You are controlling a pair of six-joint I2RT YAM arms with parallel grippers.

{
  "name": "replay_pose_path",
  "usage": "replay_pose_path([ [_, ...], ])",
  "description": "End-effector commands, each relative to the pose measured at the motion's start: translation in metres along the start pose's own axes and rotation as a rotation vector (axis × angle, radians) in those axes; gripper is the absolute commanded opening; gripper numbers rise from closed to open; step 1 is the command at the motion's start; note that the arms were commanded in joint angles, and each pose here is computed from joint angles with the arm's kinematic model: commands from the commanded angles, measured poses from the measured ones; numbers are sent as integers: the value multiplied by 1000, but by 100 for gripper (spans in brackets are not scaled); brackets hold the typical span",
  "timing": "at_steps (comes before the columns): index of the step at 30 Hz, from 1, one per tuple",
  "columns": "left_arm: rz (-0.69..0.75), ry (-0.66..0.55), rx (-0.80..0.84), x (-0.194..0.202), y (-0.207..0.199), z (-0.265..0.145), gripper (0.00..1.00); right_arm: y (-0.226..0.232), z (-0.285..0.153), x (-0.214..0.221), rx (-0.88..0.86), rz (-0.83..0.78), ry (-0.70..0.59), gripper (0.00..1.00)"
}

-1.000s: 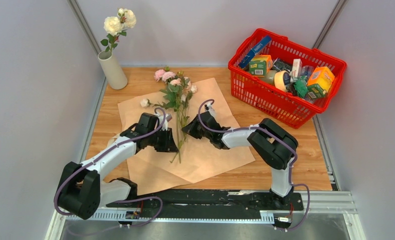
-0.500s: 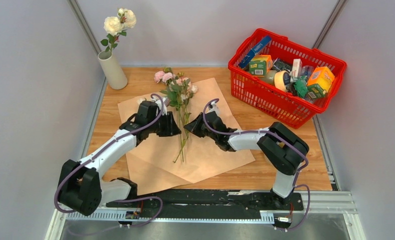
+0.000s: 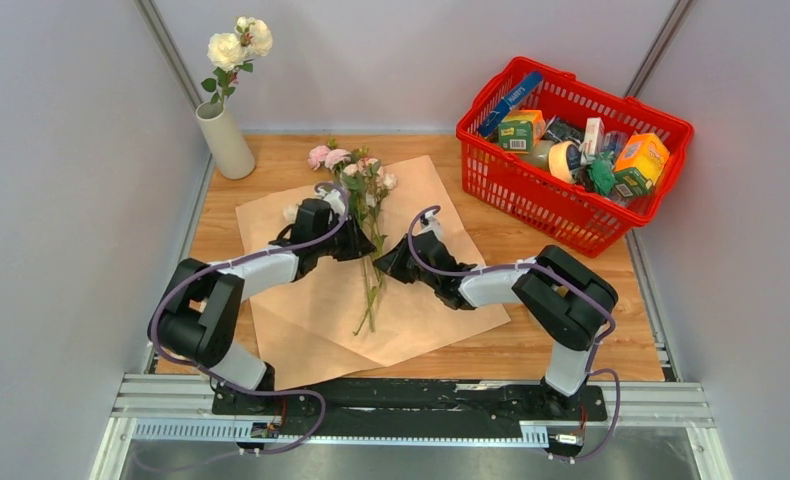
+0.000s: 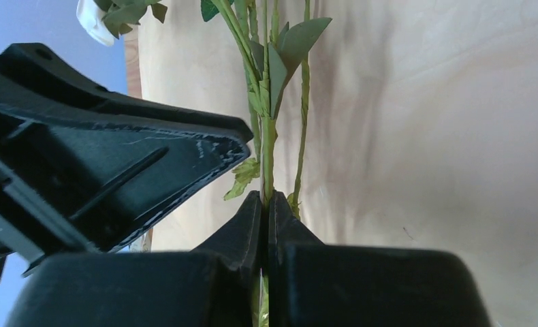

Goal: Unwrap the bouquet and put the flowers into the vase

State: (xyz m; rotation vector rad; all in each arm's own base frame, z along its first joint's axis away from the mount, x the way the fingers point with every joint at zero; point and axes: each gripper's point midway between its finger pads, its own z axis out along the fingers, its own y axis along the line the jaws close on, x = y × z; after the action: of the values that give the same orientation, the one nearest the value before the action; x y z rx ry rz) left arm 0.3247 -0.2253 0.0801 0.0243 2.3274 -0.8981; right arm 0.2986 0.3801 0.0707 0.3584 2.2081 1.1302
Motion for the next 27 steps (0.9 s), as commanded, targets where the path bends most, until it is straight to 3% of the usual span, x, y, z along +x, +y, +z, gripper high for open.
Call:
replay_pose_path([
  [1, 12, -102, 62, -16, -6, 14, 31, 28, -8, -11, -91, -2, -46, 0],
  [9, 7, -71, -153, 0, 44, 25, 29, 8, -19, -24, 22, -16, -111, 0],
  [14, 25, -32, -189, 6, 53, 30, 29, 2, -33, -32, 57, -46, -144, 0],
  [21, 20, -59, -99, -3, 29, 20, 29, 4, -49, -34, 30, -109, -161, 0],
  [27, 42, -35, 49, -9, -12, 0, 35, 43, -72, -47, -111, -229, -189, 0],
])
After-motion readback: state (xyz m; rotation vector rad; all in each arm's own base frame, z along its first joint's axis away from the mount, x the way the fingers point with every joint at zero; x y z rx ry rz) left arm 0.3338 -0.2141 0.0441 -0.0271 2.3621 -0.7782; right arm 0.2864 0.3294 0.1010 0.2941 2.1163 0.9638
